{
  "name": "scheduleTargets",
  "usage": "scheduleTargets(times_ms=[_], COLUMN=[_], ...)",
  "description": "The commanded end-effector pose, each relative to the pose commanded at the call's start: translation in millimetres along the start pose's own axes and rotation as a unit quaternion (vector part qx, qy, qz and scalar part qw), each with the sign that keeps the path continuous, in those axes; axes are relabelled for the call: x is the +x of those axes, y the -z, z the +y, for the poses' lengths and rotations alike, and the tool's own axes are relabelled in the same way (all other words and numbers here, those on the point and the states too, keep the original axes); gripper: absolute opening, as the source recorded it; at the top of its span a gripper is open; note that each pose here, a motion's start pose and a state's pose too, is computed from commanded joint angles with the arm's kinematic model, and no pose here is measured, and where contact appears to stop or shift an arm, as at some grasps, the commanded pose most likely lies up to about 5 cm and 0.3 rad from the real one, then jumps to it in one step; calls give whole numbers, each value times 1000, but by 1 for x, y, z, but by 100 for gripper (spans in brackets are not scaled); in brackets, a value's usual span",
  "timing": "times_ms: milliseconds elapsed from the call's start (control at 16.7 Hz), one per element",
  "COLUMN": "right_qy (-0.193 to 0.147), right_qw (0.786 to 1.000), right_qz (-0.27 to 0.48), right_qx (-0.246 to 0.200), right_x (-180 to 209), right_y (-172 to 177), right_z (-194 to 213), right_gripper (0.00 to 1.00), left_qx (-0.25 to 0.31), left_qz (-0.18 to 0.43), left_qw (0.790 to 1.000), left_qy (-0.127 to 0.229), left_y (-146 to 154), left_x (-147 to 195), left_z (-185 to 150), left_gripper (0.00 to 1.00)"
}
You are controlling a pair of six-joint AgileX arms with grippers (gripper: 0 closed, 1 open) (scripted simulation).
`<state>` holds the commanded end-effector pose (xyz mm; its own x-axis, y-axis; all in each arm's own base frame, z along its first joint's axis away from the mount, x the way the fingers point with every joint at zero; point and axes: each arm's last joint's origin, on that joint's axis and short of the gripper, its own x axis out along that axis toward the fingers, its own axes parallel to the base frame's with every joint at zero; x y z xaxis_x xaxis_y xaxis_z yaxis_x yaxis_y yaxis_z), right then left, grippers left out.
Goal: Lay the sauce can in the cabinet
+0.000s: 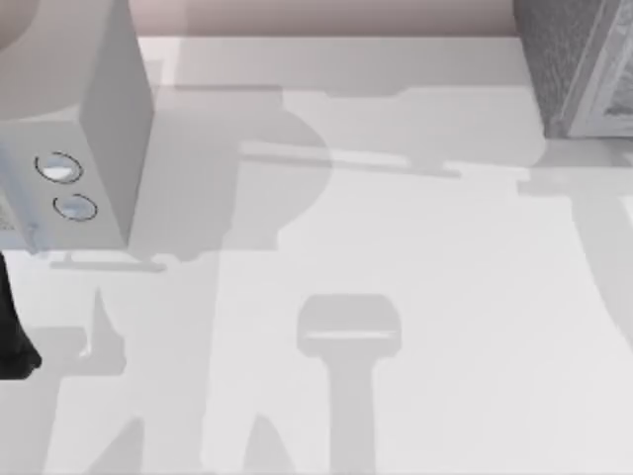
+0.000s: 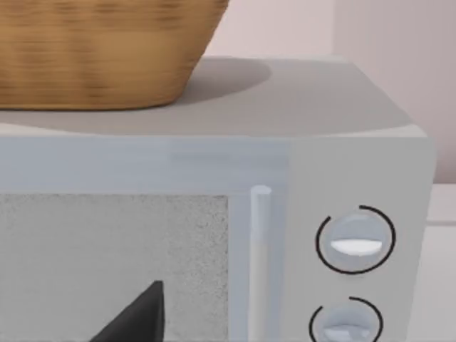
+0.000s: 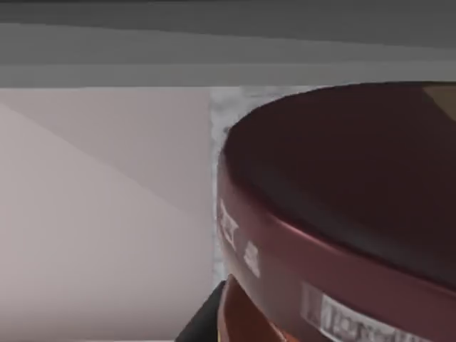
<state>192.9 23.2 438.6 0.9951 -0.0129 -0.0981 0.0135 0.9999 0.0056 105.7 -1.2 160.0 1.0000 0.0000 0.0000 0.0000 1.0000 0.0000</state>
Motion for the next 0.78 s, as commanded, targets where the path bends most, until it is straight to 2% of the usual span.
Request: scheduleTargets(times_ms=[180, 420, 600, 780], right_qy=[-7, -9, -9, -9], right_qw=[1000, 1000, 999, 999], right_qz=[-2, -17, -43, -48], right_qx=[-7, -8, -3, -2], right_x=[26, 46, 45, 44], right_y=[-41, -76, -94, -96], right_z=[12, 23, 26, 26], right_gripper=[0, 0, 0, 0], left_qx=[0, 0, 0, 0], left_qz=[0, 0, 0, 0], left_qw=[1000, 1000, 1000, 1000], left_qy=[0, 0, 0, 0], left_y=[0, 0, 0, 0], left_x=[0, 0, 0, 0], left_z=[0, 0, 0, 0], left_gripper=[100, 100, 100, 100])
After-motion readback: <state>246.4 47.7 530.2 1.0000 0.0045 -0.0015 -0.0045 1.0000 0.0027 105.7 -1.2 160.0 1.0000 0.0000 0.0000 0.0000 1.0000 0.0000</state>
